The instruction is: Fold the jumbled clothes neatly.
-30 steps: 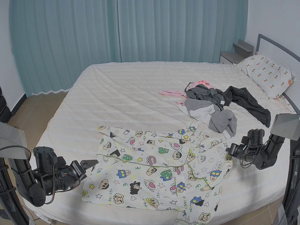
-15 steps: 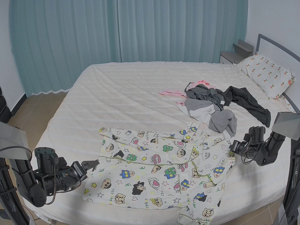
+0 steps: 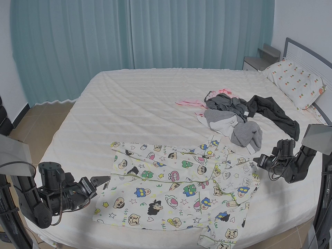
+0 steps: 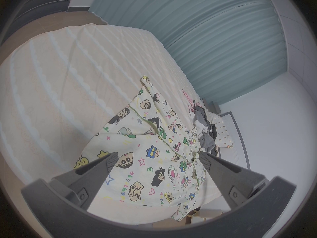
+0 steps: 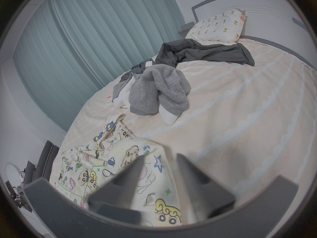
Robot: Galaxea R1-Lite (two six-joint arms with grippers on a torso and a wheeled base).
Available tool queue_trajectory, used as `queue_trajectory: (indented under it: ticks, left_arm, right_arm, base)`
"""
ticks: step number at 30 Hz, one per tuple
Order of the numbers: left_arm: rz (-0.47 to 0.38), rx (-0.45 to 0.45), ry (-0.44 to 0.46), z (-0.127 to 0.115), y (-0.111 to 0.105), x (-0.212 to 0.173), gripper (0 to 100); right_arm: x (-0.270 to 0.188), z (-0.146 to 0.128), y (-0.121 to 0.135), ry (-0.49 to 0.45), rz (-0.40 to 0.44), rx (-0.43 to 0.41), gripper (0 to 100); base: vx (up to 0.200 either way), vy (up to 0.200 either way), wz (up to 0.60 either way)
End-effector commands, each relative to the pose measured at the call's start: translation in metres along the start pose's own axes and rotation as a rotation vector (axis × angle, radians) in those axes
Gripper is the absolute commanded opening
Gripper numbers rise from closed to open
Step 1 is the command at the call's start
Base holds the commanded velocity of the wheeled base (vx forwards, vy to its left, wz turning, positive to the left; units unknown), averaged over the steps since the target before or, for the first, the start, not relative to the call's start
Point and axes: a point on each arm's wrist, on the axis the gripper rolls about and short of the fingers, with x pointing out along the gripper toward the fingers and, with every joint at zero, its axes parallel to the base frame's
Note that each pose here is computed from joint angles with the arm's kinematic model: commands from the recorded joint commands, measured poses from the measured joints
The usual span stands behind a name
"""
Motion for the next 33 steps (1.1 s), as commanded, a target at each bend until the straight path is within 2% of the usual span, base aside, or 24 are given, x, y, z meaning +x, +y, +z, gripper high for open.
queue_trajectory:
  ticks: [1, 4, 9, 13, 15, 19, 28, 33]
  left_arm:
    - [-0.039, 0.025, -0.078, 0.019, -0.009, 0.026, 100]
    - [-0.034, 0.065, -0.111, 0.030, -0.011, 0.057, 100]
    - [0.022, 0.155, -0.066, 0.045, -0.008, 0.106, 100]
    - [0.078, 0.224, -0.011, 0.050, -0.001, 0.134, 100]
    - [0.109, 0.253, 0.015, 0.050, 0.005, 0.147, 100]
    - [0.161, 0.266, -0.019, 0.053, 0.015, 0.167, 100]
    - [0.196, 0.295, -0.009, 0.056, 0.031, 0.178, 100]
    - [0.197, 0.313, -0.010, 0.057, 0.030, 0.179, 100]
  right_arm:
    - [-0.010, 0.010, 0.007, -0.041, 0.021, -0.004, 100]
    - [-0.022, 0.015, 0.021, -0.056, 0.055, -0.008, 100]
    - [-0.041, 0.002, 0.066, -0.022, 0.160, -0.010, 100]
    - [-0.051, -0.014, 0.086, -0.013, 0.226, -0.036, 100]
    - [-0.052, -0.020, 0.090, -0.015, 0.245, -0.049, 100]
    - [-0.055, -0.023, 0.092, -0.015, 0.257, -0.057, 100]
    - [-0.057, -0.027, 0.096, -0.005, 0.265, -0.068, 100]
    - [-0.058, -0.028, 0.098, -0.003, 0.272, -0.072, 100]
  base:
    - [0.000, 0.000, 0.00]
    - [0.000, 0.000, 0.00]
    - [0.000, 0.000, 0.00]
    - [0.000, 0.000, 0.00]
    - [0.000, 0.000, 0.00]
    - [0.000, 0.000, 0.00]
    - [0.000, 0.000, 0.00]
    - [0.000, 0.000, 0.00]
